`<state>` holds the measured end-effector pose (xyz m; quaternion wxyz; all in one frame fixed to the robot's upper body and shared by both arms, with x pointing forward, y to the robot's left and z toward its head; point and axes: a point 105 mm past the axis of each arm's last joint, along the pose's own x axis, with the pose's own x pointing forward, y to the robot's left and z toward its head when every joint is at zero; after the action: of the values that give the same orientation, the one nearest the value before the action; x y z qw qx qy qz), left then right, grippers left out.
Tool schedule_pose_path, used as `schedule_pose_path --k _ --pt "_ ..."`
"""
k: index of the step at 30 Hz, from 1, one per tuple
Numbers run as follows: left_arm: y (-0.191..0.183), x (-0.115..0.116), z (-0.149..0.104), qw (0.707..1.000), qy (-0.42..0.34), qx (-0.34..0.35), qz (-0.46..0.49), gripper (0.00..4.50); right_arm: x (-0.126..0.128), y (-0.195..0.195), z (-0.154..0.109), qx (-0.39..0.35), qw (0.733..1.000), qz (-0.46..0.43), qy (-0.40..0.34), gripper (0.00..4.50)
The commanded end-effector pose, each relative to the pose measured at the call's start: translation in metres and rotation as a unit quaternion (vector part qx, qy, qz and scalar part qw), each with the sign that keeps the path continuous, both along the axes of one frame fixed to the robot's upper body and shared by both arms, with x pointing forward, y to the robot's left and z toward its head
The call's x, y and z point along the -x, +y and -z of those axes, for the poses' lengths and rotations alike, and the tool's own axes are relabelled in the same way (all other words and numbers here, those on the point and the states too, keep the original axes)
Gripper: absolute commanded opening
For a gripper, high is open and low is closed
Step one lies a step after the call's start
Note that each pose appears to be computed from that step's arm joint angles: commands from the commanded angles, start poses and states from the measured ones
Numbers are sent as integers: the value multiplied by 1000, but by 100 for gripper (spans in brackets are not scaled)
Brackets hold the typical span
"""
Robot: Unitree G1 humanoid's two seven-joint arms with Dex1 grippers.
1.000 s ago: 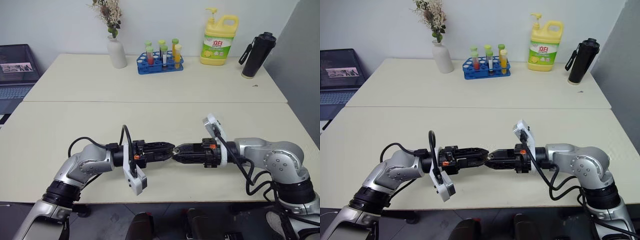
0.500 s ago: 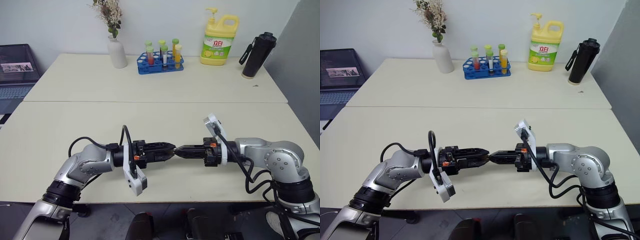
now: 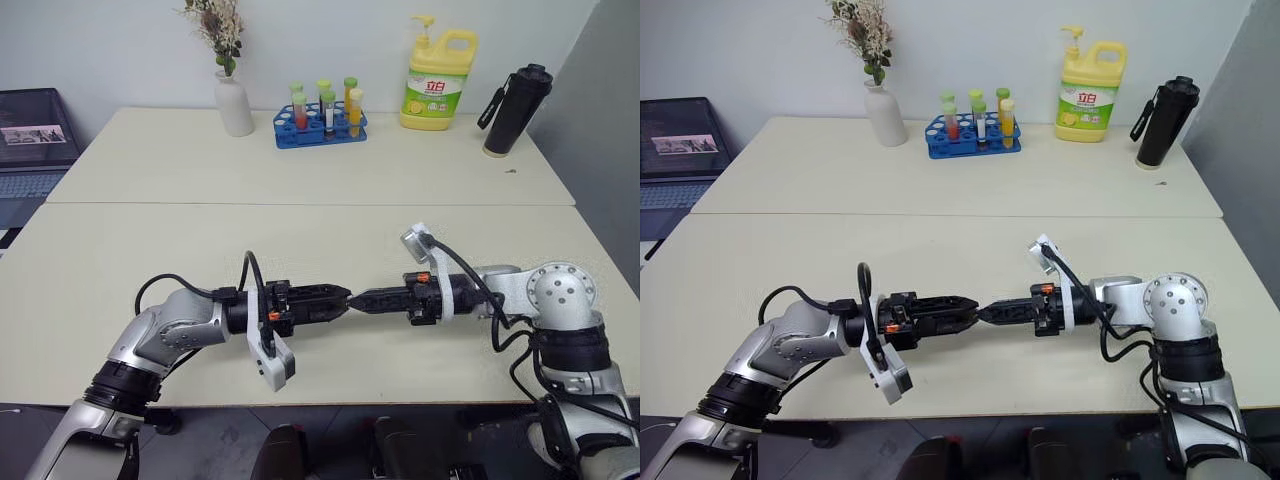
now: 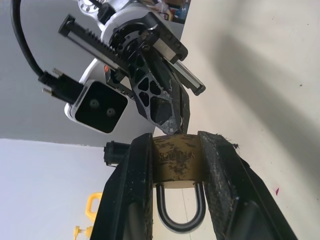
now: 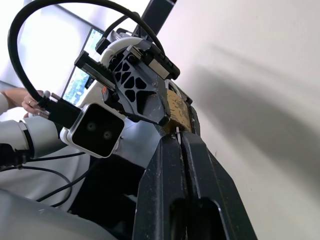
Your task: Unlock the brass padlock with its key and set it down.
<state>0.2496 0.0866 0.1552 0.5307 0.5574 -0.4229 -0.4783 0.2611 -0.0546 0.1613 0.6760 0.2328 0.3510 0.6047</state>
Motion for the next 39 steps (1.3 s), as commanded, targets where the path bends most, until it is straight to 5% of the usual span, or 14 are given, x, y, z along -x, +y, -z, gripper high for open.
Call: schedule_pose_path --k 1,8,11,19,24,39 --pt "-3 6 -7 999 -27 6 21 98 -1 2 -16 -26 1000 -10 0 0" --pt "-2 5 -7 1000 -25 10 16 98 -4 5 -18 -20 1000 -9 5 0" --pt "-3 5 -8 1000 -22 15 13 98 -3 6 -20 6 997 7 -75 0" --pt "-3 2 -11 1000 -16 22 7 98 1 -7 -10 74 955 -15 -286 277" --pt "-6 1 -15 999 -17 28 9 98 3 -12 -13 42 955 -11 -293 450" --pt "-9 0 -17 999 -11 33 15 98 6 16 -17 -34 966 20 -255 450"
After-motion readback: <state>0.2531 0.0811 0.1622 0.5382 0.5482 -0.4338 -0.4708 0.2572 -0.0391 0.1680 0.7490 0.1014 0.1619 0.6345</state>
